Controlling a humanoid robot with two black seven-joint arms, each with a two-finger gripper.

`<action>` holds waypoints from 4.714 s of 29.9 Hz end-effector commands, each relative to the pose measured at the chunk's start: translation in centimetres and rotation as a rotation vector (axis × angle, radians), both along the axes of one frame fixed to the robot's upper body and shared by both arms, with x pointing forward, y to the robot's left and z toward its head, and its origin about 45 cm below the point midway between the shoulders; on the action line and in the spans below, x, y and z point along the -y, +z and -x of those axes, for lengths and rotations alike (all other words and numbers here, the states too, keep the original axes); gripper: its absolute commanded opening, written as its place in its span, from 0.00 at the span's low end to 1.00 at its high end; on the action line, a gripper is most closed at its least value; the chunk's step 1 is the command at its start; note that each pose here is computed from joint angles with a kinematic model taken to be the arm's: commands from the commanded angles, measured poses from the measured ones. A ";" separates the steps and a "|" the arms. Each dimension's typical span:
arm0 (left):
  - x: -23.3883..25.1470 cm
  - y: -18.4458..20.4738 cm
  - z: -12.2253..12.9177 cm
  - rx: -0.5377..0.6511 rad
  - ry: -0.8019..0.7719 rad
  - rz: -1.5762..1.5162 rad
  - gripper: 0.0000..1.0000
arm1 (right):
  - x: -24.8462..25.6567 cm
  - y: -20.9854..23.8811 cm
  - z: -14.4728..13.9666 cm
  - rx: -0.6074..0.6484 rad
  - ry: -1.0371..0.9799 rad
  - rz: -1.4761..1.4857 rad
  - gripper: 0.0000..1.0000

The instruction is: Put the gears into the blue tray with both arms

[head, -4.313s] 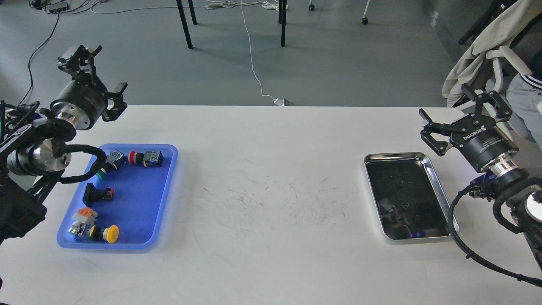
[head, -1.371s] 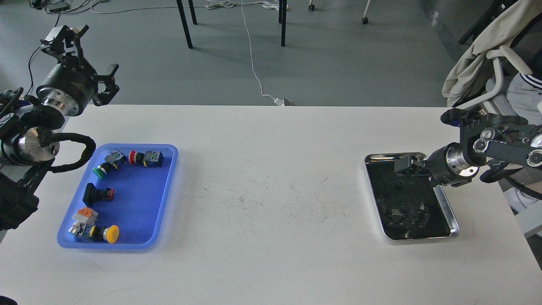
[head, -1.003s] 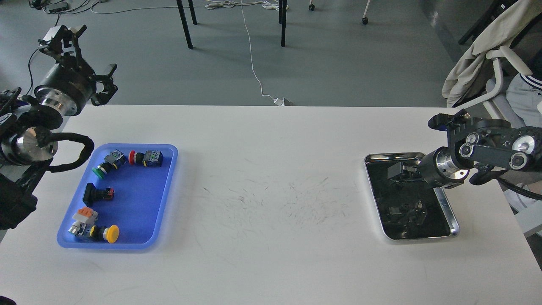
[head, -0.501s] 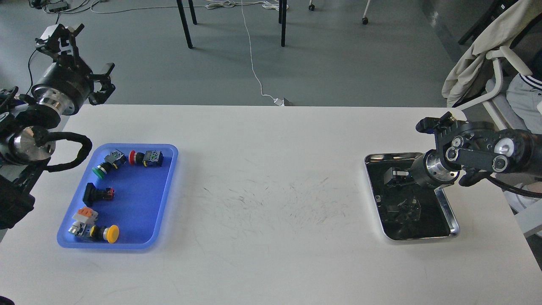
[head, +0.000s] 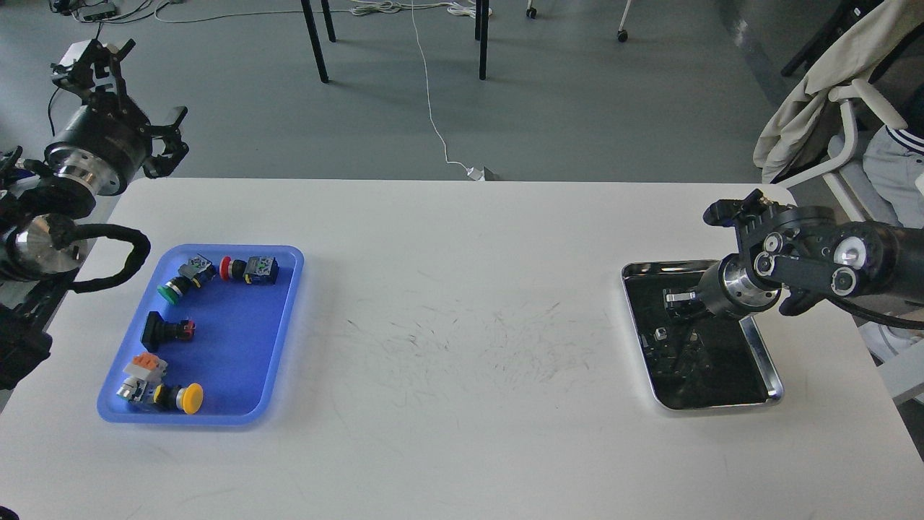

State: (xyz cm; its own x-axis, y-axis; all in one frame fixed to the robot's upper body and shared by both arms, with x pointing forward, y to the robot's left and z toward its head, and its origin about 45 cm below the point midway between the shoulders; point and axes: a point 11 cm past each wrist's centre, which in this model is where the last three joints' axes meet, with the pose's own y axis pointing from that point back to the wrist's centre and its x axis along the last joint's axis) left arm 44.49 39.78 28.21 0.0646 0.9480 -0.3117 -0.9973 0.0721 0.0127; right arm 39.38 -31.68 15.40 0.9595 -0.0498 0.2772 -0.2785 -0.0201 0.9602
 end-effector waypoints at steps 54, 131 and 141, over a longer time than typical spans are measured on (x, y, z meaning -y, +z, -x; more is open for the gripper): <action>-2.0 0.9 0.4 0.006 0.034 -0.031 0.98 | -27.1 0.1 3.5 -0.087 -0.066 -0.706 0.10; 12.0 1.3 9.0 0.020 -0.568 -0.802 0.98 | 10.7 7.5 0.5 0.371 -1.310 -1.944 0.96; 20.6 -8.7 14.6 0.360 -0.951 -1.491 0.98 | 10.9 7.3 0.6 0.371 -1.312 -1.925 0.96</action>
